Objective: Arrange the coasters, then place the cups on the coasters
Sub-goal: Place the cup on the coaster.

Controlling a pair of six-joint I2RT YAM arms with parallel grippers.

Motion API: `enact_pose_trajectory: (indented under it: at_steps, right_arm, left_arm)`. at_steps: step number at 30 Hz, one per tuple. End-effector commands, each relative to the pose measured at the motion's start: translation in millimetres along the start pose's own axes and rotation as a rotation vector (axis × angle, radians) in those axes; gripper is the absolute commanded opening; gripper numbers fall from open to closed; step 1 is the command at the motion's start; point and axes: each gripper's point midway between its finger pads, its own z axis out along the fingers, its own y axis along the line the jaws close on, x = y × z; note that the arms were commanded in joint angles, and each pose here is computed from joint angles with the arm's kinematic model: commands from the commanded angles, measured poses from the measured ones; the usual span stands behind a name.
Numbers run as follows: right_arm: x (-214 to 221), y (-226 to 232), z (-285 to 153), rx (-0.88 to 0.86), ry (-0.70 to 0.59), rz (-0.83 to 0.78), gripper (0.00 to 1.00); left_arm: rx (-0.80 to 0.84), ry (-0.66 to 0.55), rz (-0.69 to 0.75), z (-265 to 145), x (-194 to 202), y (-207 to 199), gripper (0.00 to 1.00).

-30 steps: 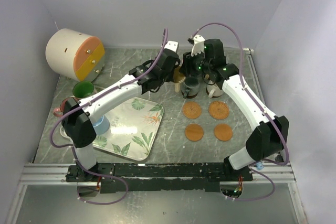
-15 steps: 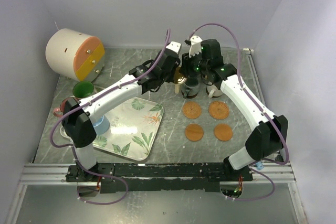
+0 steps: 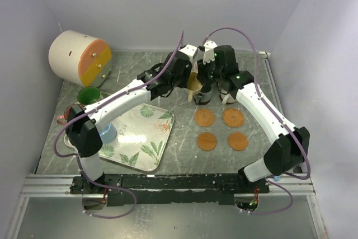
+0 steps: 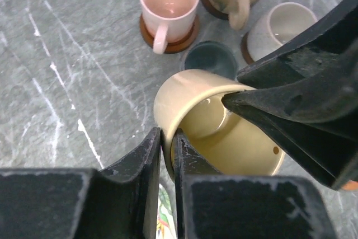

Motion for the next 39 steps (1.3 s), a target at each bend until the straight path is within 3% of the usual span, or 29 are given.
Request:
enact_pose_trajectory:
  at_steps: [1,5,14,28,31,33,34,39]
  right_arm:
    - [-6,-22,-5,0.100,-0.050,0.003,0.00]
    - [3,-24,-9,0.118,-0.052,0.000,0.00]
    - [20,-59,-34,0.217,-0.033,0.009,0.00]
    - [113,-124,-109,0.468,0.215,0.088,0.00]
    - [130,-137,-112,0.509,0.245,0.129,0.00]
    - [141,-144,-108,0.524,0.268,0.164,0.00]
    - [146,-148,-106,0.534,0.276,0.187,0.00]
    - [169,-164,-95,0.526,0.306,0.315,0.00]
  left_arm:
    - [0.263,-0.135,0.002,-44,-48,-47,0.24]
    - [0.347,-0.135,0.020,-55,-48,-58,0.32]
    - [0.423,-0.157,0.089,-75,-45,-62,0.37]
    - [0.334,-0.184,0.324,-78,-41,-31,0.56]
    - [0.252,-0.191,0.365,-71,-42,-17,0.66]
    - [0.216,-0.195,0.379,-68,-43,-11,0.88]
    - [0.200,-0.200,0.388,-67,-44,-8,0.93]
    - [0.184,-0.210,0.410,-70,-41,-3,0.97]
